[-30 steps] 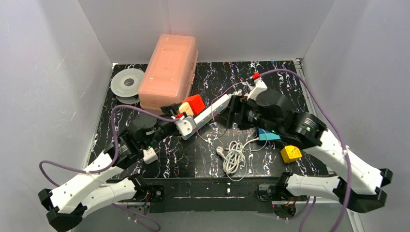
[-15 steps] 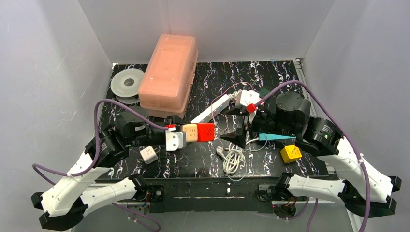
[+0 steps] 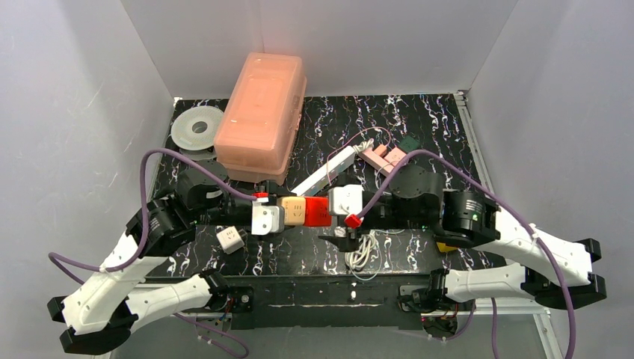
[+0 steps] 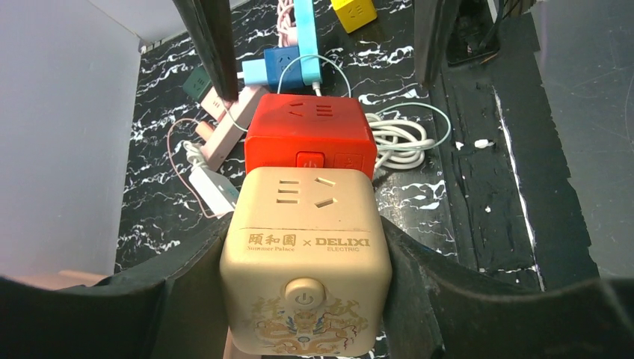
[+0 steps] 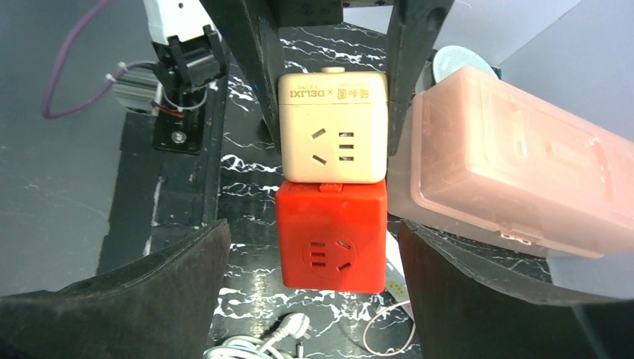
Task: Pull the plug off the socket
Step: Remove the plug from the socket.
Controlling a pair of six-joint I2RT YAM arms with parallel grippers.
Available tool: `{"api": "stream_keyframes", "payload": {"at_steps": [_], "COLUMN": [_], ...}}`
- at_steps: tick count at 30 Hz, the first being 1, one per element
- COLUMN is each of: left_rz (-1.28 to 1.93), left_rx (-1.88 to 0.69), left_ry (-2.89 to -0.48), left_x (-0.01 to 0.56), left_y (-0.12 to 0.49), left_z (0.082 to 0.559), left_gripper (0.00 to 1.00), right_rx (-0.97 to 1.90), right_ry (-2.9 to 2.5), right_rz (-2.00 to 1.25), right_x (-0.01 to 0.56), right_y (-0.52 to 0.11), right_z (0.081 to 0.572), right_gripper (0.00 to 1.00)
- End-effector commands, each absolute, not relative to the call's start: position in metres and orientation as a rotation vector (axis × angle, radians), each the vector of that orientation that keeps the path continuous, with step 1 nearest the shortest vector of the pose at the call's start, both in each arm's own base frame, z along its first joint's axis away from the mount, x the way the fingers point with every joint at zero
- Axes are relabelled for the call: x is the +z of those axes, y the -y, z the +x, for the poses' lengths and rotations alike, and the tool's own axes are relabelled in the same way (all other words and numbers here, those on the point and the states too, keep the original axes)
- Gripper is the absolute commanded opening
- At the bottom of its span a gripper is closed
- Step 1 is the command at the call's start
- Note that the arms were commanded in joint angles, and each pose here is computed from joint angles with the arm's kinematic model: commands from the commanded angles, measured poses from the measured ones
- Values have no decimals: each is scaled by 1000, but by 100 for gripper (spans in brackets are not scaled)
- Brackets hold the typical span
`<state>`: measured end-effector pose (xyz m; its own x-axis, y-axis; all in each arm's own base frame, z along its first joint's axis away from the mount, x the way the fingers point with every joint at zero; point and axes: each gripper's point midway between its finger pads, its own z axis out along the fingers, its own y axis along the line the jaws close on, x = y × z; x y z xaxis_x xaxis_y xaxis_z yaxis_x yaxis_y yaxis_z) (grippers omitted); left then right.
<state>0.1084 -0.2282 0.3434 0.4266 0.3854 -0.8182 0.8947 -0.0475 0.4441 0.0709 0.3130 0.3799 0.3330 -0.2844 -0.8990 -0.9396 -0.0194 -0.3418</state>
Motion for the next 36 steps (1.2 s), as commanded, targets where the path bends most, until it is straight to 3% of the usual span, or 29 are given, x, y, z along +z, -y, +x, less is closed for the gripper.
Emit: {"api": "stream_keyframes", "payload": {"at_steps": [1, 19, 24, 29, 34, 35, 36], "left_rz": [1586, 1564, 1560, 1563, 1571, 1573, 1575], "left_rx": [-631, -637, -638, -642, -633, -631, -630], "left_ry": [-1030, -992, -989, -992, -996, -999, -999], "left_x": [380, 394, 397, 395, 391, 390, 389], "left_y": [231, 225, 223, 223, 223, 224, 224], "left_z": [102, 95, 93, 92, 94, 95, 95], "left_gripper": [0, 0, 0, 0, 0, 0, 0], "right_rx": [622, 637, 640, 642, 675, 677, 670], "right_ry": [-1104, -1103, -1110, -1095, -1077, -1078, -1086], "right_rz": [-1478, -1444, -1421, -1393, -1431, -1433, -1429], "right_x": [388, 361, 354, 364, 368, 369, 369], "right_y": [-326, -361, -361, -361, -362, -361, -360], "right_z": [89, 93, 95, 96, 87, 87, 88], "right_gripper": [90, 91, 86, 61, 8, 1, 1]}}
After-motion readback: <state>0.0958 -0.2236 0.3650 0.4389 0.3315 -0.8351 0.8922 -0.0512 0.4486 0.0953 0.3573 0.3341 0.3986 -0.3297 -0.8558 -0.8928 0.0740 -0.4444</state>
